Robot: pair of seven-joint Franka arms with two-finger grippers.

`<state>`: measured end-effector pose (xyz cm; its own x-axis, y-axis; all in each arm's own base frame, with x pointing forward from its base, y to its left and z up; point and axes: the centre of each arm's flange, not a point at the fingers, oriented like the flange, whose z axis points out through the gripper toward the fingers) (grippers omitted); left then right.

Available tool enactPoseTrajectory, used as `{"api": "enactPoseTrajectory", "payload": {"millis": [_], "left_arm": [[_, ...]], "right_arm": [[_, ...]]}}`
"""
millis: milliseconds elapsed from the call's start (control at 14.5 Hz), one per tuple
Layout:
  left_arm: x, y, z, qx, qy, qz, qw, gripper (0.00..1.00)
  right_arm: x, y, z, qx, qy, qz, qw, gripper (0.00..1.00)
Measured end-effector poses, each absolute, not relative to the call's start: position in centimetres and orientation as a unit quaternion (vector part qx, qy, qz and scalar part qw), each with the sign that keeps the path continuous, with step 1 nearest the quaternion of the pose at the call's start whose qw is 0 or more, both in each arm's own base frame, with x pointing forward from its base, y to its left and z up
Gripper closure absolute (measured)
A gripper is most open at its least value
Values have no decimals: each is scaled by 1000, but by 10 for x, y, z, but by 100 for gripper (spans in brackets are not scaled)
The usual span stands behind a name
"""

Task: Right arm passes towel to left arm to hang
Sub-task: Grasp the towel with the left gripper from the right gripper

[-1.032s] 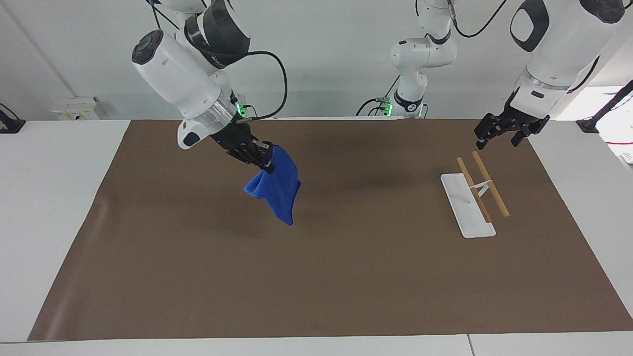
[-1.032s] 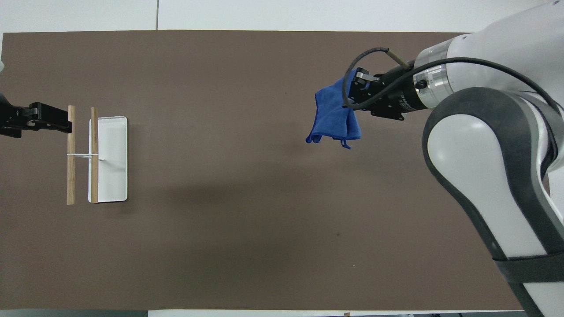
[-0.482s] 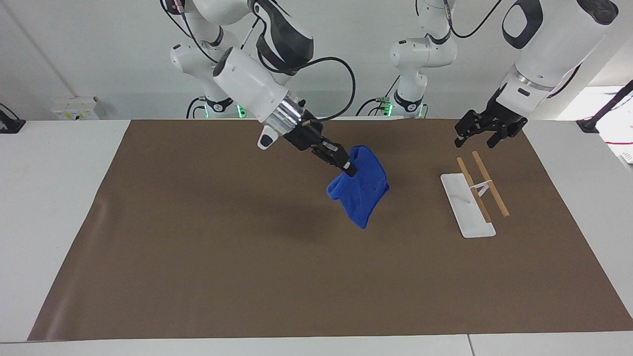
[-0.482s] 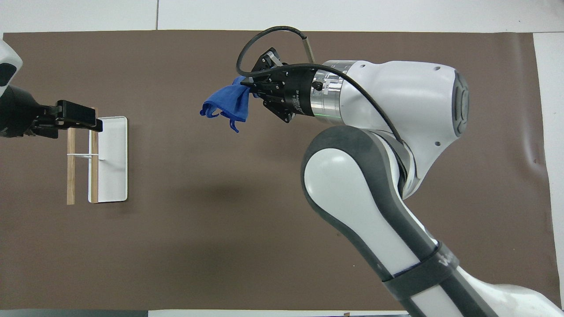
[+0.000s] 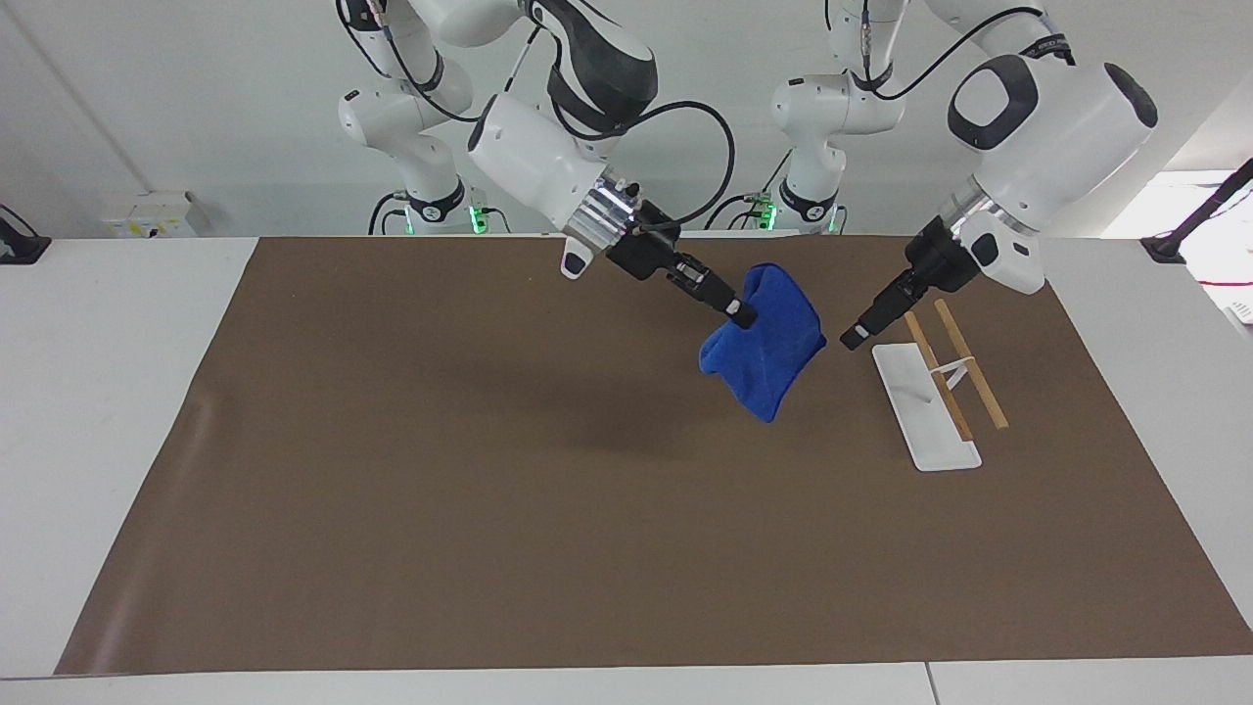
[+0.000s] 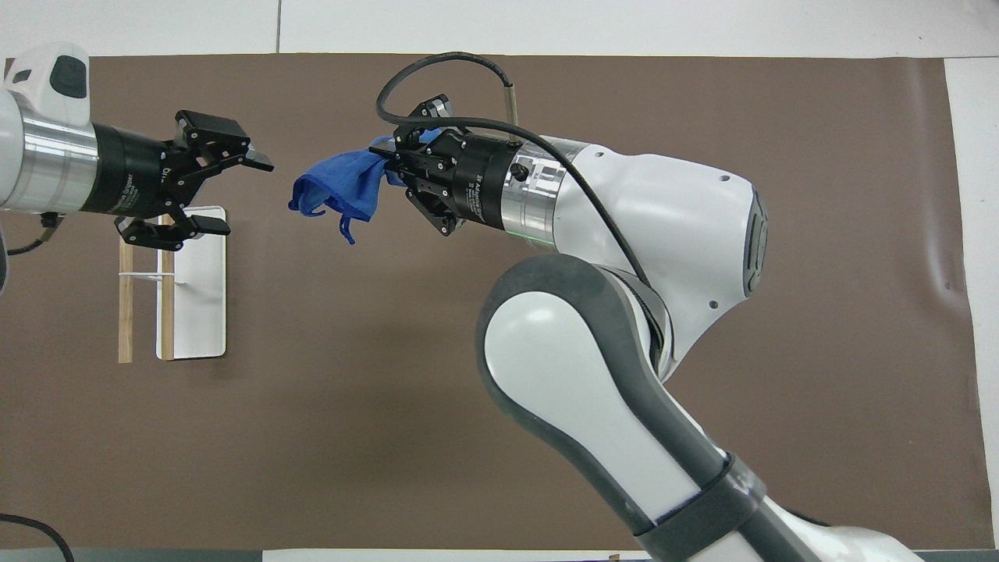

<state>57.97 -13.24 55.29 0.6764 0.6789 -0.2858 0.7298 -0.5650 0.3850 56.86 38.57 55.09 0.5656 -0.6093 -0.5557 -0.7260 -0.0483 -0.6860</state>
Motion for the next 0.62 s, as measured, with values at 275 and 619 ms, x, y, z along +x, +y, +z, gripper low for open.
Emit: {"api": "enactPoseTrajectory", "payload": {"millis": [275,619], "left_arm": [[580,-150,534,794,537,-87,272,0],[575,-152,510,745,597,-113,275,0]], "right_arm": [[559,399,552,-715,464,64,519,93],[559,399,553,-714,465,63,520,93]]}}
